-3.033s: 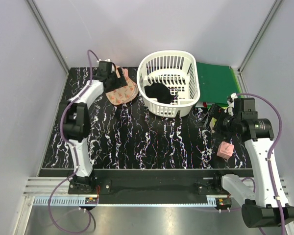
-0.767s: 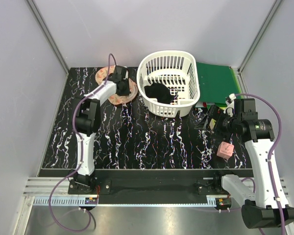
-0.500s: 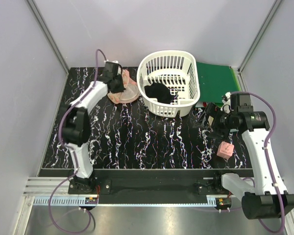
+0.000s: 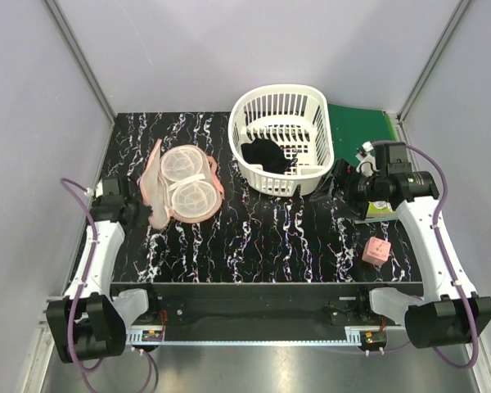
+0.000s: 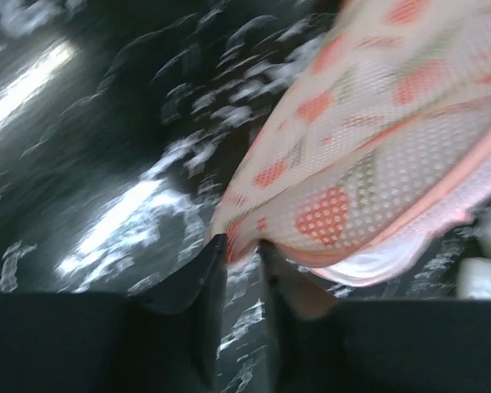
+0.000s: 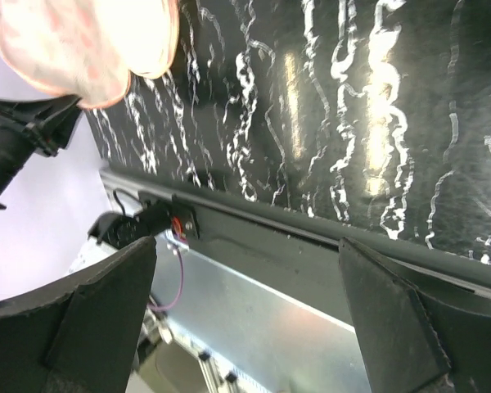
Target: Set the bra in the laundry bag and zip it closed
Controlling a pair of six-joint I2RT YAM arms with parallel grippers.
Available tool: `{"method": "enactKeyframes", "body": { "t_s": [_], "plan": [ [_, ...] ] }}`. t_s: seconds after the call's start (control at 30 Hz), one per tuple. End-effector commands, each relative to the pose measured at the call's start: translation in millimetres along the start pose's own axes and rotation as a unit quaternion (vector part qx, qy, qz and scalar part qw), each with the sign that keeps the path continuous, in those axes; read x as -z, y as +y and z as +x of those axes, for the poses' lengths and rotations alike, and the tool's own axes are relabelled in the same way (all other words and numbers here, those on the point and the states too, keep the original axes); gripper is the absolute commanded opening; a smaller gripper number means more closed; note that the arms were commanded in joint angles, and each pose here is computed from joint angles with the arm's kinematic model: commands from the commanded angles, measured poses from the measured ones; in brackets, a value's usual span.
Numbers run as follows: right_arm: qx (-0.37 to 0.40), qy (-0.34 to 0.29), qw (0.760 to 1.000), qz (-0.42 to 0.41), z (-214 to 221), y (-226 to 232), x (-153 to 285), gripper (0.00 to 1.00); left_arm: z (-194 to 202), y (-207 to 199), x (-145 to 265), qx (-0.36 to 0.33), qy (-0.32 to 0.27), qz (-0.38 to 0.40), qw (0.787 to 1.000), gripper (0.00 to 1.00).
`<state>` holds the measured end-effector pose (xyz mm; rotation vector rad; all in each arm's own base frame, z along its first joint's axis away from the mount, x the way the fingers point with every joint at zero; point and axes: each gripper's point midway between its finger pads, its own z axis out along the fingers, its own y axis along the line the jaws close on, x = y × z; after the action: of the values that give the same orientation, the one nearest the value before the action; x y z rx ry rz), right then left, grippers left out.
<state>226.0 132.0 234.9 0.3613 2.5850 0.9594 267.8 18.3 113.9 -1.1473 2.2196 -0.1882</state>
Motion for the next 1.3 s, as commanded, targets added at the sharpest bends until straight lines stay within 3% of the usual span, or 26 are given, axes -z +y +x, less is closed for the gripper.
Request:
{"method": "enactKeyframes", "body": {
  "t_s": [0.0, 0.03, 0.13, 0.3, 0.33, 0.37, 0.4, 0.47, 0.5, 0.57, 0.67, 0.7, 0.8, 0.83, 0.93, 1.07, 1.1, 1.27],
  "plan": [
    [0.027, -0.011, 0.999, -0.015, -11, 24, -2, 1.0, -6, 47, 18, 0.059, -0.021, -0.096, 0.993, 0.48],
    [0.035, -0.019, 0.999, -0.014, -16, 28, 0, 1.0, -5, 51, 22, 0.054, -0.021, -0.106, 0.993, 0.68],
    [0.042, -0.042, 0.998, 0.012, -33, 28, 1, 1.0, -16, 46, 33, 0.06, -0.04, -0.1, 0.992, 0.99],
    [0.054, -0.047, 0.997, 0.022, -53, 34, -5, 1.0, -50, 35, 50, 0.05, -0.1, -0.091, 0.99, 0.99],
    [0.056, -0.042, 0.997, 0.021, -54, 35, -7, 1.0, -57, 24, 49, 0.015, -0.102, -0.066, 0.992, 0.99],
    [0.057, -0.042, 0.997, 0.023, -56, 35, -7, 1.0, -47, -3, 38, -0.019, -0.059, -0.003, 0.998, 0.99],
    [0.063, -0.041, 0.997, 0.023, -57, 36, -6, 1.0, -53, -24, 31, -0.044, -0.058, 0.043, 0.996, 0.99],
    [0.067, -0.04, 0.997, 0.018, -59, 39, -5, 1.0, -38, -51, 19, -0.075, 0.008, 0.1, 0.992, 0.99],
    [0.067, -0.038, 0.997, 0.014, -59, 42, -5, 1.0, -25, -49, -2, -0.081, 0.056, 0.085, 0.991, 0.99],
    [0.063, -0.029, 0.998, 0.006, -57, 43, -8, 1.0, -13, -58, -11, -0.09, 0.098, 0.104, 0.986, 0.97],
    [0.061, -0.029, 0.998, 0.006, -56, 42, -11, 1.0, -13, -85, -11, -0.148, 0.07, 0.147, 0.976, 0.97],
    [0.058, -0.028, 0.998, 0.01, -56, 40, -12, 1.0, -11, -109, -1, -0.205, 0.053, 0.164, 0.964, 0.97],
    [0.061, -0.021, 0.998, 0.008, -51, 38, -11, 1.0, 4, -152, -4, -0.269, 0.059, 0.165, 0.947, 0.99],
    [0.063, -0.024, 0.998, 0.01, -50, 37, -9, 1.0, 18, -154, -22, -0.279, 0.084, 0.144, 0.946, 0.98],
    [0.062, -0.019, 0.998, 0.017, -45, 31, -10, 1.0, 44, -184, -31, -0.306, 0.103, 0.149, 0.934, 0.74],
    [0.065, -0.027, 0.997, 0.019, -41, 30, -5, 1.0, 69, -182, -74, -0.319, 0.117, 0.087, 0.936, 0.6],
    [0.065, -0.027, 0.997, 0.02, -39, 29, -5, 1.0, 70, -182, -80, -0.31, 0.119, 0.079, 0.94, 0.52],
    [0.066, -0.032, 0.997, 0.019, -33, 26, 0, 1.0, 65, -190, -101, -0.311, 0.106, 0.063, 0.942, 0.52]
  ]
}}
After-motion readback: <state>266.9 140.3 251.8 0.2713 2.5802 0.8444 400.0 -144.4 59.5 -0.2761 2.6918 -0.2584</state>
